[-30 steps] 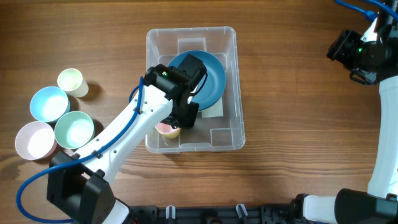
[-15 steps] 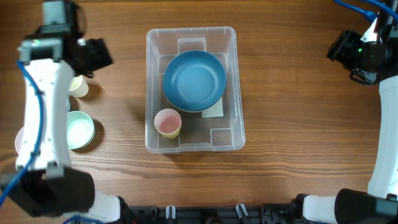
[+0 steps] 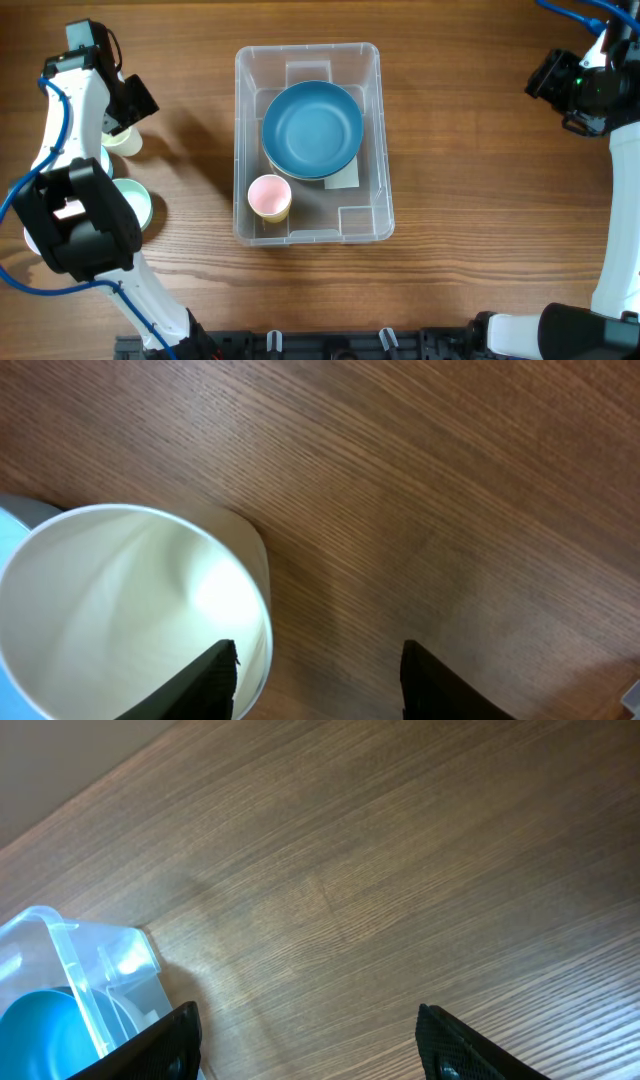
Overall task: Pack container
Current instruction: 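Grasp the cream cup with the left gripper, then stack the cream cup onto the cups in the container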
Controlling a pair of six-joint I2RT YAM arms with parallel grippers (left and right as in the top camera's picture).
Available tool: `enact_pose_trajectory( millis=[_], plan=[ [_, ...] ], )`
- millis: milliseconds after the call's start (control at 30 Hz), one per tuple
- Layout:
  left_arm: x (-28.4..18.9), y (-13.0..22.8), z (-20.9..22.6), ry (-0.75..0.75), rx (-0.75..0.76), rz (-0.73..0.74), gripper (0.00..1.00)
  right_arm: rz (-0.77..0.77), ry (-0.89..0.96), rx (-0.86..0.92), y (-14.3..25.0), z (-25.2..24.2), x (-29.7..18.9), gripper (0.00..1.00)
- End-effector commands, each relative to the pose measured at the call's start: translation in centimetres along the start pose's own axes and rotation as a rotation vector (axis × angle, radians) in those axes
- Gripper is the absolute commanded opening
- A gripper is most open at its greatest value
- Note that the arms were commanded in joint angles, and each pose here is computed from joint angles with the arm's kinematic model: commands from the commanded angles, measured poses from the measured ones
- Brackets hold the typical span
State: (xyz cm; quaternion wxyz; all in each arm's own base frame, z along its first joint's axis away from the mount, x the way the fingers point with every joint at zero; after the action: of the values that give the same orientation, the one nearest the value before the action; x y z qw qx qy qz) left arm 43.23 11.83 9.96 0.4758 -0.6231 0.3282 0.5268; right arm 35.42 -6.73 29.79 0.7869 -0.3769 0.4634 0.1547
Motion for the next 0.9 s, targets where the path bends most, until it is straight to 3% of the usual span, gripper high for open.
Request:
enact_pose_trajectory(
  millis=[0,300,400,500,567,633,700,767,867],
  plan=[
    [0.6,0.0,-0.1,0.01,-0.003,0.011,0.49,0.009,0.017,-0.012,0.1,-0.3,0.5,0.7],
    [3.0,0.9,0.5,-0.037,0.0,0.069,0.52,0.008,0.018,-0.012,0.1,-0.3,0.5,0.7],
    [3.0,0.9,0.6,-0.044,0.008,0.069,0.35,0.008,0.018,-0.012,0.1,-0.3,0.5,0.7],
    [3.0,0.9,0.6,-0.044,0.007,0.069,0.1,0.008,0.018,-0.012,0.1,-0.3,0.5,0.7],
    [3.0,0.9,0.6,-0.044,0.008,0.069,0.04,0.008,0.018,-0.012,0.1,-0.3,0.5,0.7],
    [2.7,0.8,0.4,-0.042,0.013,0.062,0.04,0.008,0.018,-0.012,0.1,-0.3,0.5,0.7],
    [0.6,0.1,-0.5,-0.034,0.032,0.017,0.04,0.008,0.018,-0.013,0.1,-0.3,0.5,0.7],
    [-5.0,-0.9,-2.5,-0.012,0.074,-0.071,0.04,0.009,0.018,-0.012,0.1,-0.3,0.5,0.7],
    [-14.1,1.7,-7.0,0.037,0.192,-0.143,0.04,0.009,0.018,-0.012,0.1,-0.3,0.5,0.7]
  ],
)
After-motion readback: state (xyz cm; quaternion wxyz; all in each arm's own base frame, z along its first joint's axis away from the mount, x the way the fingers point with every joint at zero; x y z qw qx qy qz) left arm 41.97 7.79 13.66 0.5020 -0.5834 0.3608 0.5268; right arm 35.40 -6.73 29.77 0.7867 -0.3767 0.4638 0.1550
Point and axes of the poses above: each gripper's point midway between its finger pads, its own x axis out along the fingers, its own z axis along the line the jaws close on, y = z × x, the point moved 2 cm from there along -x, back along the fingers, and after that the axes turned 13 degrees about x, right-handed, at the moved point
